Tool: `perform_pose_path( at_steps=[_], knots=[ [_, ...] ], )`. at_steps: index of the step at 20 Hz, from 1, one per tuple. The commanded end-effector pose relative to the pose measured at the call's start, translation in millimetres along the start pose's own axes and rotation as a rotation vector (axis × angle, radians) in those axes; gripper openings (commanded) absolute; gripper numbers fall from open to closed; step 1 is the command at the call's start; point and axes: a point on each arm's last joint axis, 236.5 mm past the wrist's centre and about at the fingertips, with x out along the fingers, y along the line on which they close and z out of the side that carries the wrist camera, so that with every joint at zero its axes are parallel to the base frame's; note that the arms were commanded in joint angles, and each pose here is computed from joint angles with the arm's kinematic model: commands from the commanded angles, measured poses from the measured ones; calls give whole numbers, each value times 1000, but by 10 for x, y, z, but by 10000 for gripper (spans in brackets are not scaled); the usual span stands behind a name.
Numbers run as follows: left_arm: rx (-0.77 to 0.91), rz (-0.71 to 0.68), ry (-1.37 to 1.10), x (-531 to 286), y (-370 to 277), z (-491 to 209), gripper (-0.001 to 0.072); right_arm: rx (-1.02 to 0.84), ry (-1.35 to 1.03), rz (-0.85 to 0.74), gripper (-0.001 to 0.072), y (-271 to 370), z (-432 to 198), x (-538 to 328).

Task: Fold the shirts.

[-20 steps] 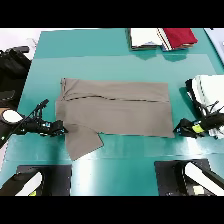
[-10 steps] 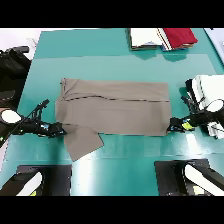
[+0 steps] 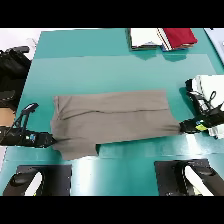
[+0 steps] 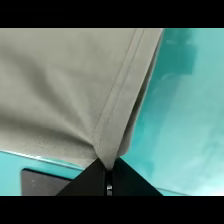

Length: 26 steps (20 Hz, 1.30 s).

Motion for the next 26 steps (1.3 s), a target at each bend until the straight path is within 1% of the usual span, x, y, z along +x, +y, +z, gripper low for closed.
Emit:
perform_pose_path(
  at_steps=[1,7,11,14,18,19,20,21,22,25,26],
  knots=[
    [15,1,-97,-158,-67,247,28,-15,-82,-56,17,-84,173,-216],
    [40,22,-179,74,156,1165,29,-15,-98,11,17,-67,1038,-101],
    [6,16,-176,401,352,1762,30,-7,-91,33,17,35,1582,95],
    [-4,18,-169,522,445,2117,30,-10,-88,36,18,80,1881,187],
    [27,27,-213,492,471,2433,32,-7,-98,37,20,58,2140,218],
    [29,28,-228,455,459,2478,34,-5,-97,37,35,40,2164,214],
    [28,25,-235,417,437,2511,76,6,-98,38,233,-3,2183,206],
    [26,20,-243,376,410,2544,352,22,-100,51,379,-29,2196,195],
    [-1,12,-251,329,380,2581,549,40,-109,79,390,-52,2206,177],
    [-36,-44,-265,228,218,2650,547,93,-111,179,396,-182,2140,111],
    [-47,-84,-262,222,128,2643,391,116,-103,227,484,-218,2080,124]
  ],
)
